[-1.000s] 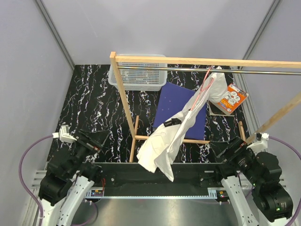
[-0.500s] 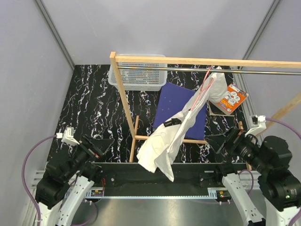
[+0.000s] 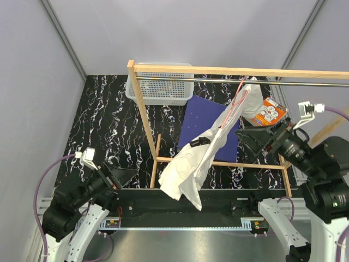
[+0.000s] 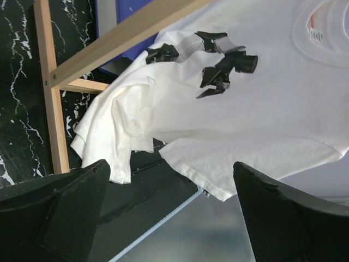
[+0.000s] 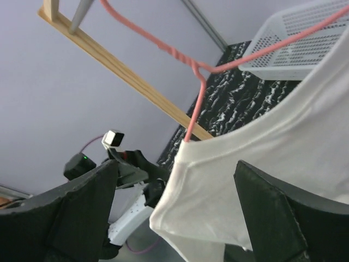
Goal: Remove the t-shirt from the hanger
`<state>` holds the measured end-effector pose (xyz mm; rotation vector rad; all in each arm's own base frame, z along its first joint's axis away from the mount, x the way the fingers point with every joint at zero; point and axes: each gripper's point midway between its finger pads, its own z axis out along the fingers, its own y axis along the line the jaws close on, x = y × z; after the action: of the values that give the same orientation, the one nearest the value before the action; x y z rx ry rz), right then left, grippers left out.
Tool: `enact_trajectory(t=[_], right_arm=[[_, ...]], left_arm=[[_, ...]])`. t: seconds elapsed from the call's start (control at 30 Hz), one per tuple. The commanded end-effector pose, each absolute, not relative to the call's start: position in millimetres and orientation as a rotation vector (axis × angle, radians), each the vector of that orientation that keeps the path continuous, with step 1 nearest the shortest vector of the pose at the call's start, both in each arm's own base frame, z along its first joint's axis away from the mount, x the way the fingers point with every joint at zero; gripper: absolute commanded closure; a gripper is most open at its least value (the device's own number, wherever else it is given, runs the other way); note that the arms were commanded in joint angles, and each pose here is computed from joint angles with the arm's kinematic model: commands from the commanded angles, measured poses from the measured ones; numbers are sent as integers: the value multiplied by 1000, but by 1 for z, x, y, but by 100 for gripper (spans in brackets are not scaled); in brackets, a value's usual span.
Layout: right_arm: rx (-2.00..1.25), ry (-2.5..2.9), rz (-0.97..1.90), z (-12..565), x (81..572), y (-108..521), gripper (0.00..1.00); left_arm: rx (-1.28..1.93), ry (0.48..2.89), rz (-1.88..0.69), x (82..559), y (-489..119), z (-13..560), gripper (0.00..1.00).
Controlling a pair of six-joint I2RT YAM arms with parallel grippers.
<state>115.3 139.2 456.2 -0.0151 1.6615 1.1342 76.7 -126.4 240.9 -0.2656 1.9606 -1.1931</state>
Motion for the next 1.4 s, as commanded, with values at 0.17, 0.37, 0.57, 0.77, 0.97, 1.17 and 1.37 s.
enact_trajectory(t=[0.17, 0.37, 0.57, 0.77, 0.97, 1.17, 1.37], right_arm=[[-51, 1549, 1278, 490, 163, 160, 21], [-1, 1618, 1214, 474, 184, 157, 37], [2, 1625, 1216, 463, 187, 157, 44], [26, 1570, 1248, 457, 184, 157, 45], [91, 1521, 1244, 453, 185, 150, 39], [112, 1497, 1295, 453, 187, 152, 37], [107, 1490, 1302, 456, 186, 153, 36]], left_arm=[[-52, 1752, -1306, 42, -128, 274, 1], [-52, 1768, -1298, 45, -129, 271, 1], [-54, 1773, -1299, 48, -131, 273, 1], [-52, 1758, -1323, 46, -132, 279, 1], [107, 1673, -1494, 39, -156, 317, 11], [242, 1603, -1392, 56, -164, 401, 13], [243, 1478, -1345, 64, -161, 469, 11]])
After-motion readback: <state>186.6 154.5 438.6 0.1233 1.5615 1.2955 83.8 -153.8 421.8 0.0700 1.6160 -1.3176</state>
